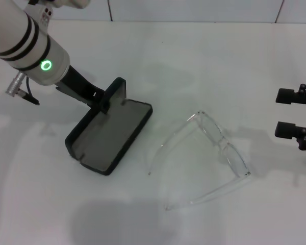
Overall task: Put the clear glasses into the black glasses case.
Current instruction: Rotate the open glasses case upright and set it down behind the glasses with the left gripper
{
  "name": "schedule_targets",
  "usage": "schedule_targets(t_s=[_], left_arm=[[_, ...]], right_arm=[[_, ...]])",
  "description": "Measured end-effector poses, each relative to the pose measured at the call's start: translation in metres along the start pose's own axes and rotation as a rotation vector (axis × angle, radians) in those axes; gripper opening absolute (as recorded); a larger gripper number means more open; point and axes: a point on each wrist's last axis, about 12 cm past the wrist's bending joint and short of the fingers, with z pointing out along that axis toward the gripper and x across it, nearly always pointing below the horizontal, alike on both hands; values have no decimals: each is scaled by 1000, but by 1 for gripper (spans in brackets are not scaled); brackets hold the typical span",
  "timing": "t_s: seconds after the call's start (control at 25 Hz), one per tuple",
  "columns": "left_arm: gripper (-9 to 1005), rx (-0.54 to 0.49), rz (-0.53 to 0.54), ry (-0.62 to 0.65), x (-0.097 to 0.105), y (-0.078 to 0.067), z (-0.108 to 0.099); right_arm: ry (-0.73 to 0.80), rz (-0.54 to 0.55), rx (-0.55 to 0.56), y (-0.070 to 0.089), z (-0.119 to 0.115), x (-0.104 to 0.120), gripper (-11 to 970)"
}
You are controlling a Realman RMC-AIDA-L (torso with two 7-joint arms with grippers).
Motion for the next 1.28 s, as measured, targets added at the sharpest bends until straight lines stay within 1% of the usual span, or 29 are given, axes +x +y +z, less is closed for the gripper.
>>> schedule_targets(t_s=[0.12, 0.24, 0.28, 0.48, 0.68, 0.84, 1.08, 1.12, 1.28], left_arm=[[292, -1, 30, 0, -1, -1, 0], [234, -2, 100, 5, -1, -3, 1], [229, -1, 123, 3, -1, -3, 0], [203, -17, 305, -33, 0, -4, -4], [203, -58, 491, -94, 3, -12, -11], [203, -65, 647, -155, 5, -23, -17], [204, -98, 888, -205, 15, -38, -14], [204, -104, 922, -209, 16, -39, -13], [204, -107, 1000, -215, 14, -44, -11]], right_arm=[[0, 0, 1, 0, 0, 0, 694], [-2, 0, 5, 0, -1, 0, 694], [-5, 0, 10, 0, -2, 0, 694], [-51, -4, 53, 0, -12, 1, 693], [-91, -7, 84, 2, -22, 2, 693], [-106, -13, 108, 4, -28, 3, 694], [-126, -18, 136, 7, -36, 6, 694], [-127, -17, 140, 7, -37, 6, 694], [-129, -17, 141, 8, -38, 6, 693]])
